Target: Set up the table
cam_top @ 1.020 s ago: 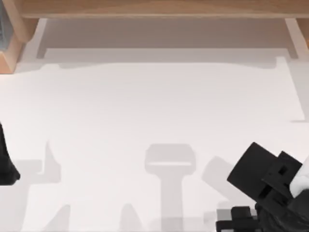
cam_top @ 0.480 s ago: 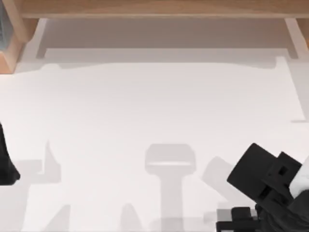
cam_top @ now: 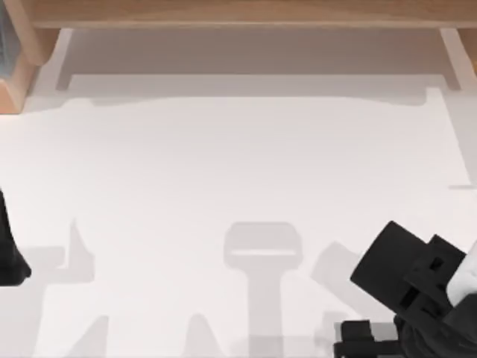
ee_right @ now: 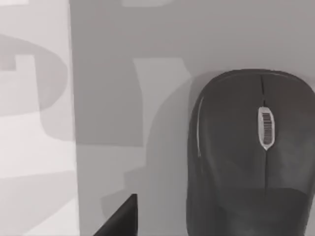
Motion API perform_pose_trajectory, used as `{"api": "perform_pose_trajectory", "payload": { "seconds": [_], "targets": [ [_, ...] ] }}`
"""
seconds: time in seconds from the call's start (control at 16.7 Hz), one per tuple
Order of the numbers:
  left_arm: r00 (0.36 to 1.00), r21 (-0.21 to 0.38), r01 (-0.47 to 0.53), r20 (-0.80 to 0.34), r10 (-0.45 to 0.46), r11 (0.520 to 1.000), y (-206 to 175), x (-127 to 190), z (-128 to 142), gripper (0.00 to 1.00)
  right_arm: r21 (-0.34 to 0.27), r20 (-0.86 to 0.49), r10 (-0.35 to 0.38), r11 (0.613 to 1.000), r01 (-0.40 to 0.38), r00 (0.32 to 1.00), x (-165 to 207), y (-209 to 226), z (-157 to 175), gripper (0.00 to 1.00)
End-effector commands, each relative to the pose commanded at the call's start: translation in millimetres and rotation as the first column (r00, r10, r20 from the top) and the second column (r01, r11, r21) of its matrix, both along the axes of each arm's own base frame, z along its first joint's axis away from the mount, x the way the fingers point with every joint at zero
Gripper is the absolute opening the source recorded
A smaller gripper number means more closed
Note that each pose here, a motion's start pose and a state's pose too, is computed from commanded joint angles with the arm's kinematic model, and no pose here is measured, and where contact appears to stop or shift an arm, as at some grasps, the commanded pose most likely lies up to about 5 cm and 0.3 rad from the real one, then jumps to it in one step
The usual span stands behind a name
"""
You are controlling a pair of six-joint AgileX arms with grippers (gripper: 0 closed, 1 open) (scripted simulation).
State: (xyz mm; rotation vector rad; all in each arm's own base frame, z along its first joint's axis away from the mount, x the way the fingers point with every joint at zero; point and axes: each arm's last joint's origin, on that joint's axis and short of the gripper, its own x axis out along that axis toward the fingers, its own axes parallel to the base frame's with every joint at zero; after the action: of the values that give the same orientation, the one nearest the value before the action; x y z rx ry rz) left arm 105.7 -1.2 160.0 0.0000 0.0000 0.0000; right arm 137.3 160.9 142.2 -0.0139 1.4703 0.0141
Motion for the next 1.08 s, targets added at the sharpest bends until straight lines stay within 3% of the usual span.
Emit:
{"api": "perform_pose_trajectory", "payload": {
  "seconds": [0.6, 0.84, 1.08],
  "targets": [
    [1.0, 0.0, 0.0, 0.0, 0.0, 1.0, 0, 0, 0, 1.0, 0.021, 0.024, 0.008, 1.0, -0.009, 1.0, 2, -1, 2, 1.0],
    [1.0, 0.0, 0.0, 0.0, 0.0, 1.0, 0, 0, 0, 1.0, 0.118, 0.169, 0.04, 0.991, -0.061, 0.985, 18, -11, 4, 1.0],
    [1.0, 0.0, 0.0, 0.0, 0.0, 1.0, 0, 0, 0, 1.0, 0.18, 0.383, 0.036, 0.977, -0.113, 0.923, 42, -36, -9, 1.0]
  ]
}}
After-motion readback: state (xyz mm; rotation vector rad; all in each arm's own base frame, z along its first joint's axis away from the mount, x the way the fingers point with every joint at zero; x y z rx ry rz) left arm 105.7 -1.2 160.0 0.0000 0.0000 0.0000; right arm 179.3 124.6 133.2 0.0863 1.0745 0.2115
